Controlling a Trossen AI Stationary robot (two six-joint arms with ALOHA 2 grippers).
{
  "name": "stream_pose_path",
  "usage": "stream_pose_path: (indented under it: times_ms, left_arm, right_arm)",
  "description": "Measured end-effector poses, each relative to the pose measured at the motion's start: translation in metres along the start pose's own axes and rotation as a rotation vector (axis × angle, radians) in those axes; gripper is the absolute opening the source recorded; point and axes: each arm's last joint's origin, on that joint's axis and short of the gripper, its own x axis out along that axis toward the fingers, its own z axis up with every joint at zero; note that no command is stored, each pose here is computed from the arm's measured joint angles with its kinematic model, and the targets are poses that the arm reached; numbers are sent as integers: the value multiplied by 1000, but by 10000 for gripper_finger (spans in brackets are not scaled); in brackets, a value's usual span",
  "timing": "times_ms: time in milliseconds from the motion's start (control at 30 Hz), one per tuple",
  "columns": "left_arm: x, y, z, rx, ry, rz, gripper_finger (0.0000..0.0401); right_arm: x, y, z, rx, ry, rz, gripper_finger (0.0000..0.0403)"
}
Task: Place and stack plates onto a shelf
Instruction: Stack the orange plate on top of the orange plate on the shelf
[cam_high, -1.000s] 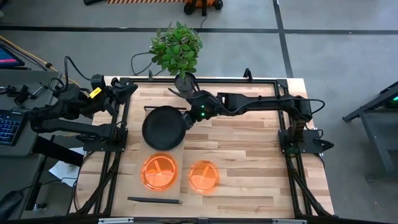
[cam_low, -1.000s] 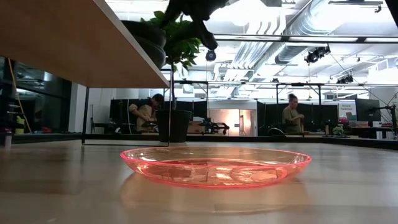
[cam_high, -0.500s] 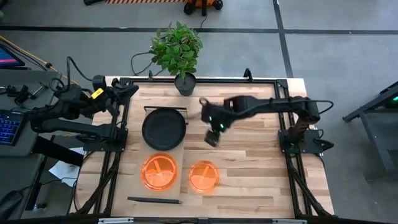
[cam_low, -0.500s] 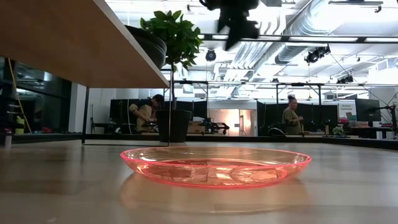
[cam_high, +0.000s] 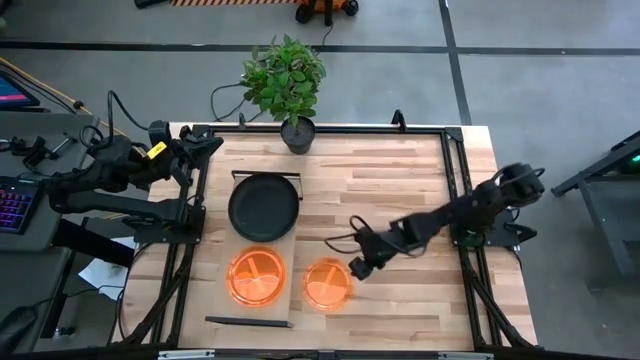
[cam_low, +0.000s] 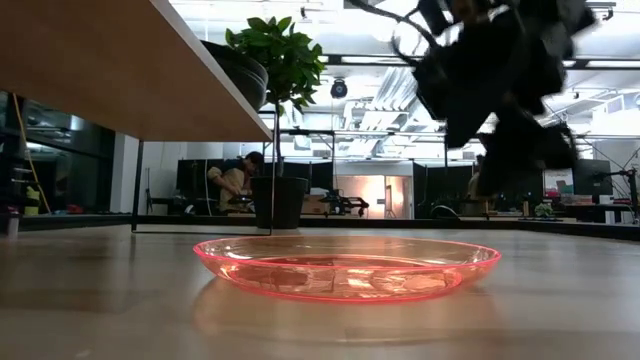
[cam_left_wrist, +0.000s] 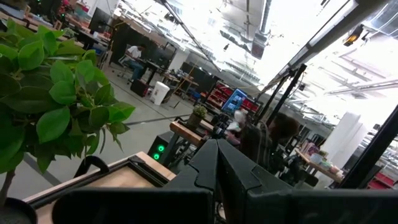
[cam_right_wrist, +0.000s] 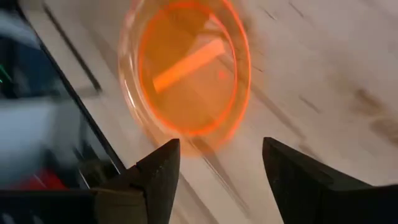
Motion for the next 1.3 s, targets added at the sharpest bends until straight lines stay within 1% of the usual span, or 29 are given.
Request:
stream_pose_path:
  times_ms: [67,133,233,500,600,667,700,767,833,900,933,967,1067,1167,1300]
  left_arm:
    - [0,0,0,0,-1,0,0]
    - [0,0,0,0,1,1,0]
    - [0,0,0,1,1,2,0]
    - [0,0,-1,3,4,8,0]
    - [0,1,-1,6,11,12,0]
    - [0,1,-2,7,13,14,0]
    - [0,1,-2,7,14,14,0]
    - [0,1,-2,7,13,14,0]
    - [0,1,-2,7,13,14,0]
    - [0,1,-2,7,13,14,0]
    - [0,1,-2,7,13,15,0]
    - [0,1,-2,7,13,14,0]
    - [0,1,-2,7,13,14,0]
    - [0,1,-2,9,17,16,0]
    - [0,2,-3,14,27,21,0]
  right_arm:
    - [14,-6,-9,109,-67,37,211]
    - [25,-14,-17,164,-103,10,211]
    - [39,-17,-20,221,-136,-29,211]
    - [62,-3,-13,230,-161,-58,210]
    - [66,-3,-11,234,-168,-91,210]
    - [67,-4,-10,237,-170,-102,203]
    - [68,-5,-9,239,-173,-108,195]
    - [69,-7,-8,258,-176,-125,165]
    - [69,-10,-8,261,-175,-148,117]
    - [70,-13,-9,260,-178,-156,53]
    - [69,-14,-9,250,-180,-152,27]
    - [68,-15,-9,230,-180,-141,15]
    - [62,-16,-9,198,-168,-86,17]
    - [48,-26,-12,192,-188,-59,3]
    - [21,-39,-17,221,-215,96,1]
